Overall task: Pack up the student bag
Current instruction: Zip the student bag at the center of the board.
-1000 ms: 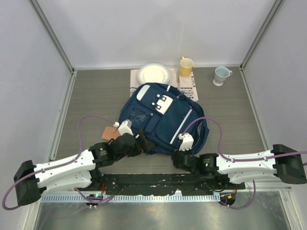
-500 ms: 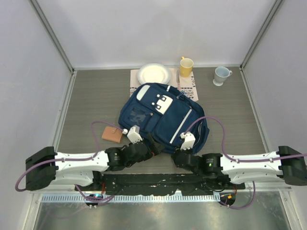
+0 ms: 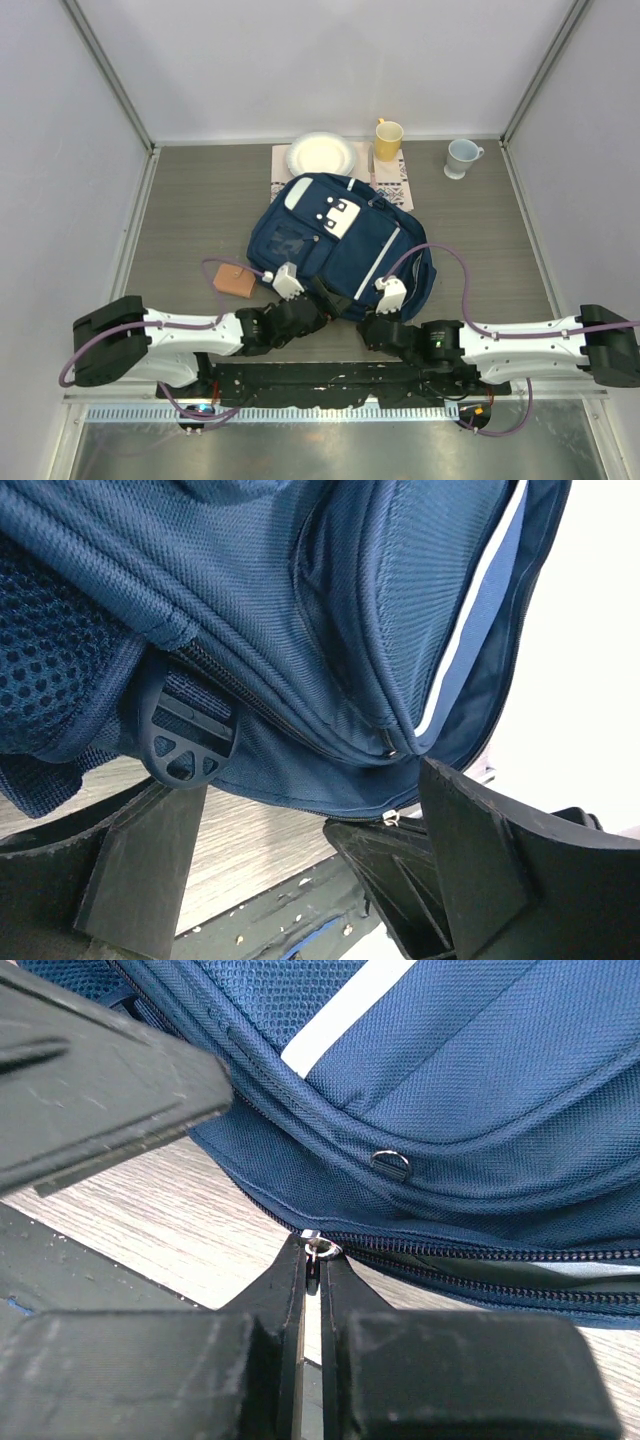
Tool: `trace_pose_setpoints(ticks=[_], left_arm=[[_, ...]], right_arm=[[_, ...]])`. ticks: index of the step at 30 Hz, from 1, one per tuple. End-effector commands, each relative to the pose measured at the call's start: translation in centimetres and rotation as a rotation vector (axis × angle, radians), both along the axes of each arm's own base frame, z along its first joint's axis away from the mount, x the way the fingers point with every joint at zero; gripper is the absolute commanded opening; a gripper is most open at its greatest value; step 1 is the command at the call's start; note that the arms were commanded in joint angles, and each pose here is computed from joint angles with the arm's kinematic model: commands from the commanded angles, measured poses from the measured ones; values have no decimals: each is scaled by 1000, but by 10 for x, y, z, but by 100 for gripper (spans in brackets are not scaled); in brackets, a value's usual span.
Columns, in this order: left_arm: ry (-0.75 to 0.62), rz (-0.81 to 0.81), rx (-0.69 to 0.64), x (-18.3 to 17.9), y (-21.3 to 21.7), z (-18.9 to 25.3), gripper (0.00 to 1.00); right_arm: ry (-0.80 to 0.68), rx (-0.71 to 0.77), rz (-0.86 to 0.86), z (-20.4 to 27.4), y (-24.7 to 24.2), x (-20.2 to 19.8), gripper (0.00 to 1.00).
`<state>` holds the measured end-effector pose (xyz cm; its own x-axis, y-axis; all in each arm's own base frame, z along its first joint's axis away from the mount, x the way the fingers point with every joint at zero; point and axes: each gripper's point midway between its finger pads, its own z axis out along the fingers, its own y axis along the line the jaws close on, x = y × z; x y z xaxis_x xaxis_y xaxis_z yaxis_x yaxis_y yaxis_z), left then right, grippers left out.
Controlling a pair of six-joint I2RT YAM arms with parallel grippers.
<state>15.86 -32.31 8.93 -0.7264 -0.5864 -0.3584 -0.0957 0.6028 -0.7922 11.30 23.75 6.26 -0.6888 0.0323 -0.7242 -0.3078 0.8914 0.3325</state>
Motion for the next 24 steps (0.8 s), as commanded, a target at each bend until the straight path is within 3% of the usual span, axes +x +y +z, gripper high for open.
trace_pose_setpoints(ticks=[1,3,9,10,13,21,24], left_arm=[[45,16,-111,-3,-12,4,84],[62,22,-111,-4,-10,-5,74],[45,26,-135,0,-17,-7,27],[36,22,-124,0,-16,-7,17],[13,21,-59,2,-6,-11,0],[-39,24,164,5,58,-15,0],[-36,-12,182,5,79,-19,0]], right_arm=[[-25,96,6,20,21,4,1],[-27,105,7,21,24,5,1],[-27,102,26,24,29,3,1],[-27,97,25,23,28,3,1],[-16,74,4,18,20,3,1],[16,63,-121,-1,-26,3,1],[21,76,-138,-1,-36,3,1]])
